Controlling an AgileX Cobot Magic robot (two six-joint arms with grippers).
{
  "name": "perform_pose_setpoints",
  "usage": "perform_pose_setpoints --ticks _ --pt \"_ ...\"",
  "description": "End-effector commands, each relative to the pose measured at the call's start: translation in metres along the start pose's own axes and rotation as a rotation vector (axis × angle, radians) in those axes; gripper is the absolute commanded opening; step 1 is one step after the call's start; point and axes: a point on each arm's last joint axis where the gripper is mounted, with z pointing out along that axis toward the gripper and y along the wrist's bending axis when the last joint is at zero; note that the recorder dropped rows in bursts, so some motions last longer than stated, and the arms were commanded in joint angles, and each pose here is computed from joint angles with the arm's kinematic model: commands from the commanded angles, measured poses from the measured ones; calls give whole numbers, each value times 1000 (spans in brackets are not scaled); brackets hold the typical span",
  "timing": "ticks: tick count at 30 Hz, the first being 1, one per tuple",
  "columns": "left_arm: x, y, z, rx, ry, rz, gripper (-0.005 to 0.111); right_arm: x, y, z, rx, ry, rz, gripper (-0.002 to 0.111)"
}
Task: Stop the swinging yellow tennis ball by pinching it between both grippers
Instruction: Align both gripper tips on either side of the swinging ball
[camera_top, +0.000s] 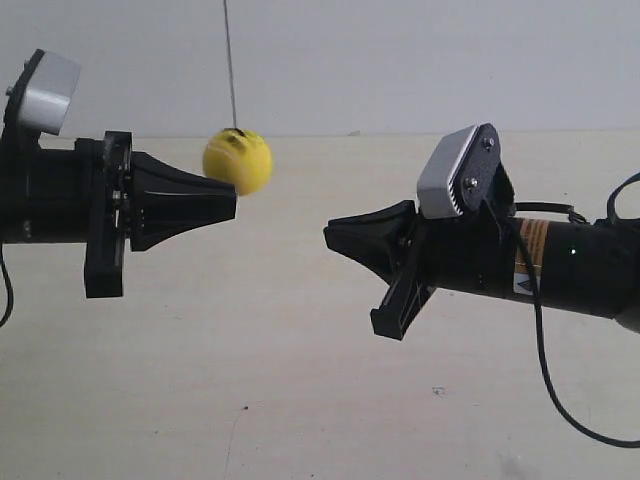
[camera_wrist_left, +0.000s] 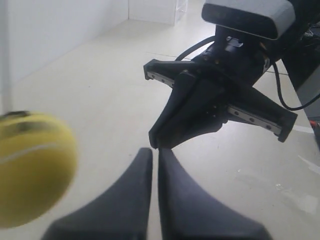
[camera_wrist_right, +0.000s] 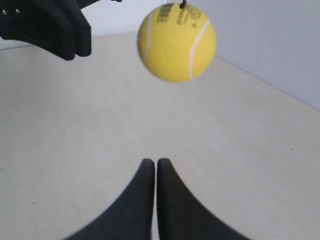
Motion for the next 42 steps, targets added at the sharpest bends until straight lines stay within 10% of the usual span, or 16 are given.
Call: perform_pose_setpoints --ticks 1,42 --pt "-2 0 3 10 -22 0 5 -4 2 1 -28 -31 -24 0" --pt "-10 1 -3 -73 25 26 5 -19 -11 5 77 -123 -106 0"
